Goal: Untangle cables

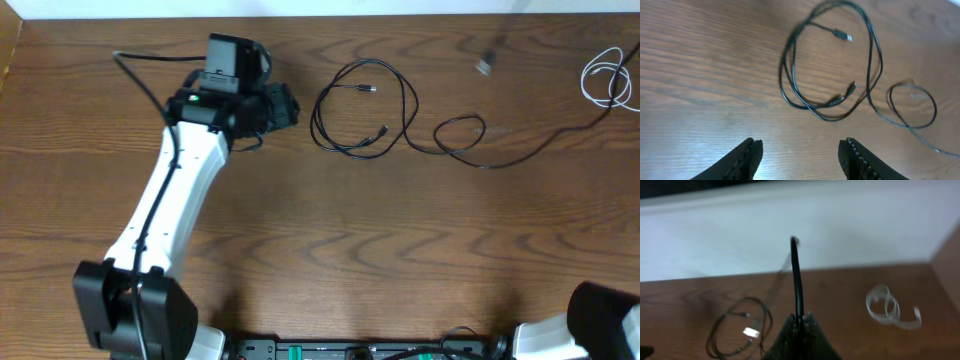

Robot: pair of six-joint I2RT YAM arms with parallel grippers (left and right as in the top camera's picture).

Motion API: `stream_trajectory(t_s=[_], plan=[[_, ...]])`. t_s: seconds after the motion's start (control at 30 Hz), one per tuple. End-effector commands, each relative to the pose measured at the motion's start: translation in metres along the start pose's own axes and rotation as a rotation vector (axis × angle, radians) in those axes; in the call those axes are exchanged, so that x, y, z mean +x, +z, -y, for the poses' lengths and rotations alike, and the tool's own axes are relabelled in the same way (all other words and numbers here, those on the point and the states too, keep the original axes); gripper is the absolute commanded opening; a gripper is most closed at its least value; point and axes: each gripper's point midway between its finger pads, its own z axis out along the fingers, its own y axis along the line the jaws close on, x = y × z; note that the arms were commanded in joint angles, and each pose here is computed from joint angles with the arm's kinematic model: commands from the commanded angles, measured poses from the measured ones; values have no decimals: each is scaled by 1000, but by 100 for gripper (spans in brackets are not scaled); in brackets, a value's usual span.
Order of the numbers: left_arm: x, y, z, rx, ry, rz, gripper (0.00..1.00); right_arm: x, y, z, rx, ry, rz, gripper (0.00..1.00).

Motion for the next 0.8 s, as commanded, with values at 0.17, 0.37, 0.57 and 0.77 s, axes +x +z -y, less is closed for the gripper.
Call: stream_trajectory(t_s=[0.17, 0.37, 0.57, 0.77], plan=[[46, 86, 43, 45, 152, -151, 58, 47, 60, 30, 3, 108, -239, 1], [75, 133, 81, 98, 336, -160, 60, 67, 87, 31, -40, 114, -335, 1], [76, 174, 85, 32, 458, -80, 64, 72, 90, 32, -42, 111, -357, 1], [72, 198, 85, 49, 535, -38, 64, 74, 89, 32, -44, 103, -364, 1]])
